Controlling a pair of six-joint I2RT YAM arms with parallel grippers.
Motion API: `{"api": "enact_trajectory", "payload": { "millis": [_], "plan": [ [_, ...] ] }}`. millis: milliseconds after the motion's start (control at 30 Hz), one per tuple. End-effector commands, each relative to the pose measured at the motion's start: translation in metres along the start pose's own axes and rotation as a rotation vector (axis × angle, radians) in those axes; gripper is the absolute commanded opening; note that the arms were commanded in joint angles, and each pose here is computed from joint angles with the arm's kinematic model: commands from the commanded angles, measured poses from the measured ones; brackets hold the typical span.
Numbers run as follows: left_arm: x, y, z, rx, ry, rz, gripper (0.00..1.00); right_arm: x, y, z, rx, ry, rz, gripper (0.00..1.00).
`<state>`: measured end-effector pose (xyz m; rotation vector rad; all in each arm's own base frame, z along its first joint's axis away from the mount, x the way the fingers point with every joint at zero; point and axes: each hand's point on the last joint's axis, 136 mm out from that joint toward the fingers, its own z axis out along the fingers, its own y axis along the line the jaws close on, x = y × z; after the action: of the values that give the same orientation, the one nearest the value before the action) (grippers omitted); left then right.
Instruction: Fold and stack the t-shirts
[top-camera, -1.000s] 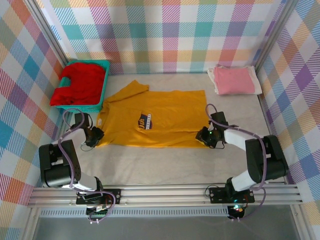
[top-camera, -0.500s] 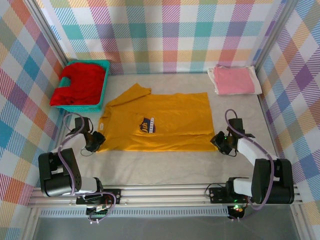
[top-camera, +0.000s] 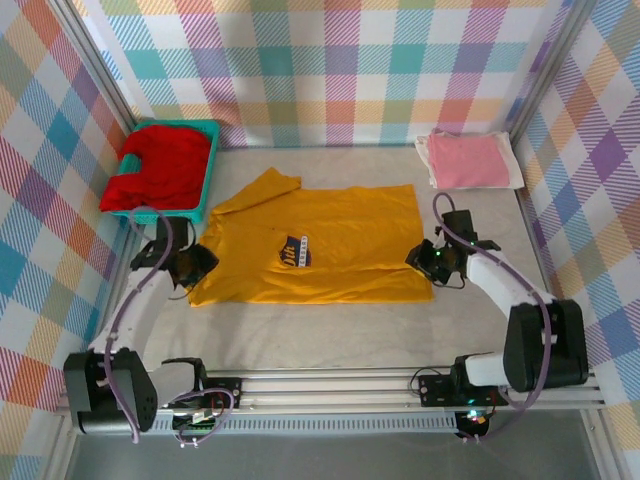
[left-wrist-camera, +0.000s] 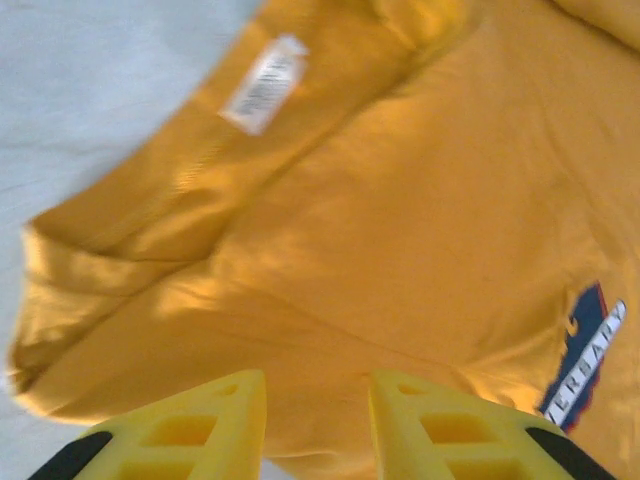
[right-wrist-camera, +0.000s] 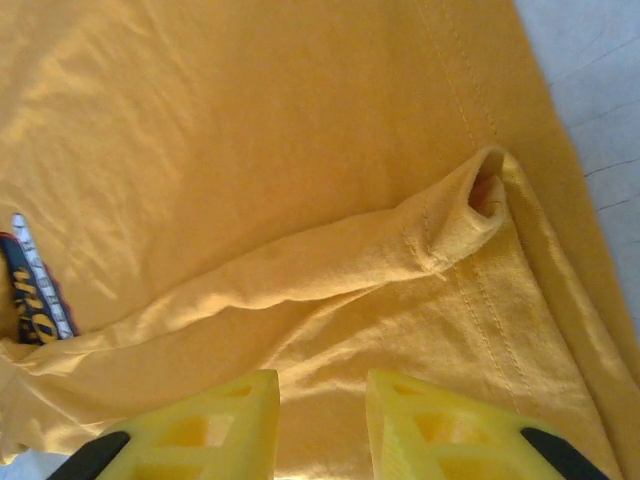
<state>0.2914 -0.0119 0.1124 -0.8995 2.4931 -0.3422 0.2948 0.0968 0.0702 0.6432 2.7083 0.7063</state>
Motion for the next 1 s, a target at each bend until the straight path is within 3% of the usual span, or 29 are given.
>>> {"api": "enact_trajectory", "payload": {
  "millis": [0,267,467,533,700,967],
  "plan": [
    [0.005,-0.027,0.012,0.021,0.029,0.085,0.33,-0.009,0.012,0.007,-0.021,0.007,-0.006,0.29],
    [0.003,-0.06,0.054,0.022,0.064,0.145,0.33,-0.037,0.02,0.023,0.006,-0.026,0.004,0.34],
    [-0.012,-0.079,0.066,0.037,0.058,0.174,0.36,-0.047,0.026,0.038,-0.002,-0.01,0.017,0.37],
    [-0.014,-0.088,0.069,0.054,0.07,0.188,0.36,-0.05,0.035,0.033,-0.034,-0.016,0.012,0.38],
    [0.002,-0.111,0.078,-0.034,0.101,0.373,0.51,-0.046,0.03,0.009,-0.004,-0.065,0.005,0.45],
    [0.023,-0.136,0.114,-0.091,0.143,0.483,0.53,-0.025,0.003,-0.001,0.061,-0.052,0.035,0.51]
  ]
}}
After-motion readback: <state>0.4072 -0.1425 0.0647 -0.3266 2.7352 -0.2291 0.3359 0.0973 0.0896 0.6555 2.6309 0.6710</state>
